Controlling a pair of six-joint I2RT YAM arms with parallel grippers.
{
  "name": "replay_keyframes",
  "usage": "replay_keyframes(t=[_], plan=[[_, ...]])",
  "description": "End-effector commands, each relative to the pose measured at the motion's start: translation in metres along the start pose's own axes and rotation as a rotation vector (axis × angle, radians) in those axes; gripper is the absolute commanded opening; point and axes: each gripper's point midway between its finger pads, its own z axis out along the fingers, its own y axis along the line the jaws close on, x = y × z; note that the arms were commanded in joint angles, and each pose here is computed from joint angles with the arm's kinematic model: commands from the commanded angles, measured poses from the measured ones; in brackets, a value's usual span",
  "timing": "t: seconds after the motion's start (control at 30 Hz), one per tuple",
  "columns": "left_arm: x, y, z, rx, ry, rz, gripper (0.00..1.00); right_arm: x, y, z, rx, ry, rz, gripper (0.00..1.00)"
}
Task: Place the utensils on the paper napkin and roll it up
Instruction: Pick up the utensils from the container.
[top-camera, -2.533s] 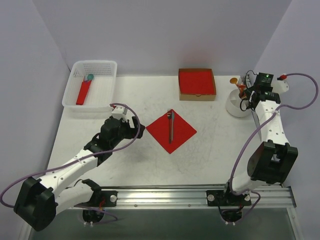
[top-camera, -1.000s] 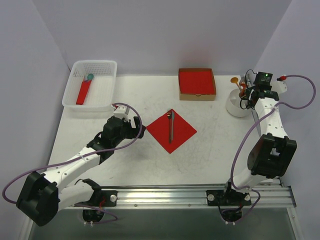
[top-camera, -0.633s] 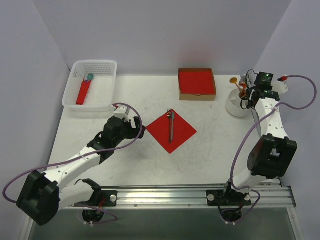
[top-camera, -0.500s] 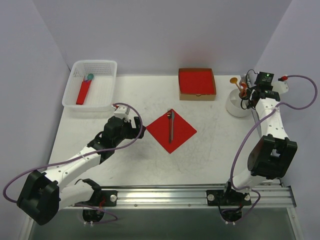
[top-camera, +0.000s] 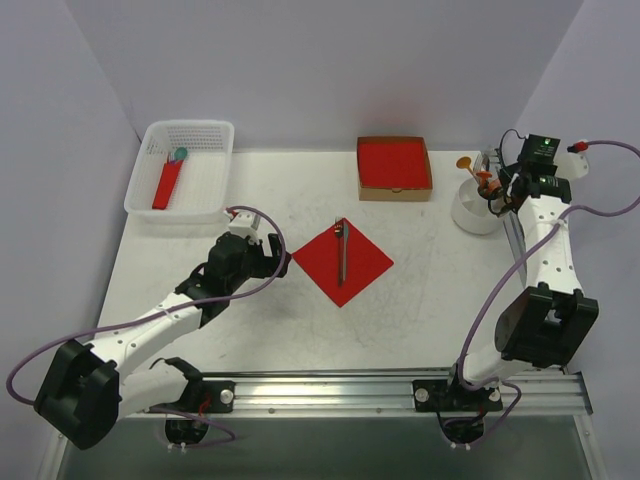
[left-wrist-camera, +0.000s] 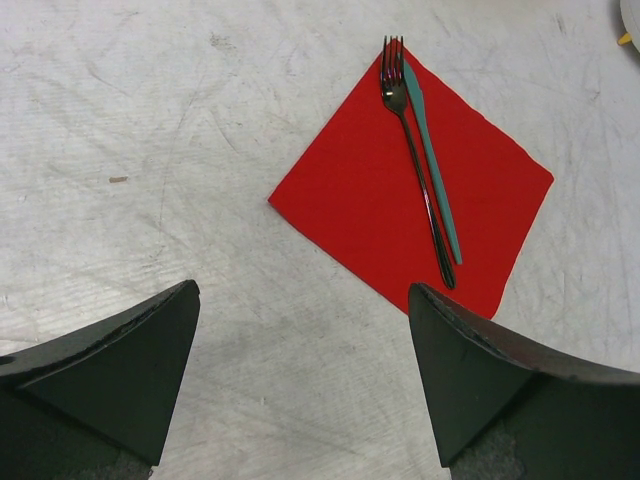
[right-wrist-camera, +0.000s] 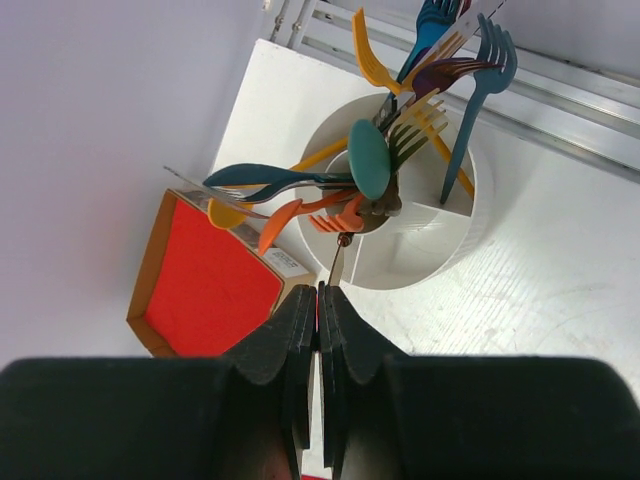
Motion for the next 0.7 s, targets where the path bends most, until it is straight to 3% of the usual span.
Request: replay_keyframes(t=[0.0, 0.23, 0.53, 0.67], plan=[[-0.023, -0.010, 0.002, 0.025, -0.062, 0.008, 0.94, -0.030, 0.022, -0.034, -0.074, -0.060, 0.034, 0.00], [-0.025, -0.023, 0.004, 0.104, -0.077, 0.018, 0.94, -0.034, 0.024, -0.044, -0.080, -0.057, 0.029, 0.00], [-0.058, -0.070, 0.012, 0.364, -0.282, -0.041, 0.94, -0.036, 0.022, -0.053, -0.088, -0.049, 0.019, 0.00], [-0.088, -0.113, 0.021, 0.537, -0.351, 0.007, 0.94, -0.039, 0.020, -0.060, -0.084, -0.049, 0.010, 0.00]])
